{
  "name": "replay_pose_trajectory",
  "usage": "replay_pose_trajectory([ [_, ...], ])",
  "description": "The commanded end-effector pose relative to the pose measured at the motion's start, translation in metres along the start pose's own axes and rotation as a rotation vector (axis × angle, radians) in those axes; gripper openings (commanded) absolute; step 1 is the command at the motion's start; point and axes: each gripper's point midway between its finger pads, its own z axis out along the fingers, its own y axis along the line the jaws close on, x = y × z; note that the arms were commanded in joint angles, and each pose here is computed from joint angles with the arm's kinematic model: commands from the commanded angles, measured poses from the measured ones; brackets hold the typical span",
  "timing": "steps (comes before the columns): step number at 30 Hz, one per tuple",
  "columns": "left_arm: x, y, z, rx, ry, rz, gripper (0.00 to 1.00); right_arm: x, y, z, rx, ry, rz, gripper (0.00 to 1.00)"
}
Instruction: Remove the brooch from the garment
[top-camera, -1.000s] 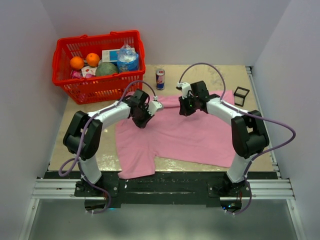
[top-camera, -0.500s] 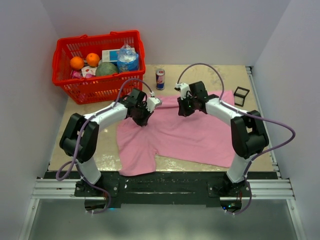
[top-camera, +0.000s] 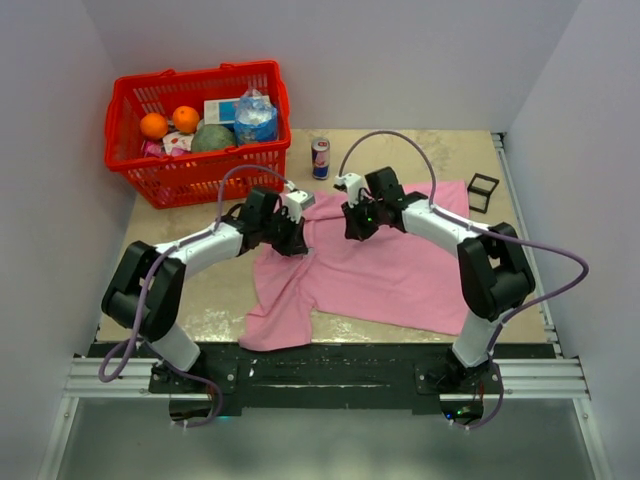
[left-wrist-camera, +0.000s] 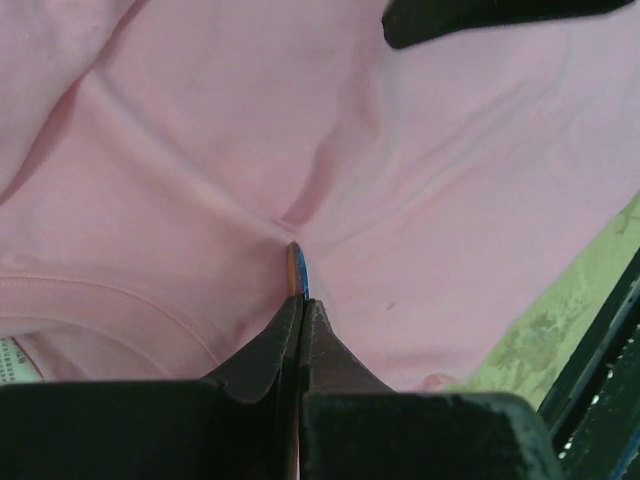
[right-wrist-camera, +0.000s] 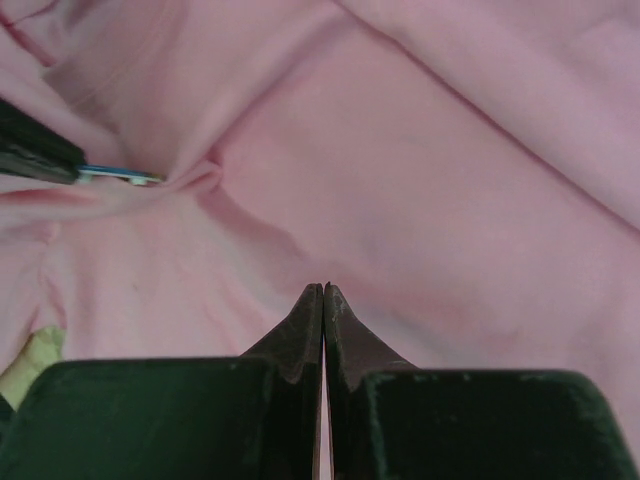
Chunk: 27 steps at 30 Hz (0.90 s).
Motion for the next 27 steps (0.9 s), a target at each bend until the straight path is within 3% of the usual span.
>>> replay_pose_trajectory([
  [1,-0.036,0.004,-0.014,0.062,-0.186,-0.136,0.00,-0.017,0.049,0.003,-0.141,-0.041,-0.074,0.00],
  [7,-0.012,0.031,-0.016,0.126,-0.217,-0.398,0.00,-0.028,0.074,0.034,-0.202,-0.035,-0.039,0.00],
  [10,-0.003,0.033,-0.009,0.153,-0.192,-0.423,0.00,-0.031,0.081,0.047,-0.223,-0.023,-0.016,0.00],
  [17,0.010,0.045,-0.003,0.146,-0.158,-0.494,0.00,-0.084,0.108,0.050,-0.298,-0.104,0.010,0.00],
  [24,0.024,0.062,-0.002,0.155,-0.124,-0.582,0.00,-0.064,0.171,0.051,-0.437,-0.065,-0.143,0.00],
  [27,0.024,0.067,-0.002,0.165,-0.124,-0.610,0.00,-0.053,0.181,0.054,-0.421,-0.044,-0.171,0.00],
])
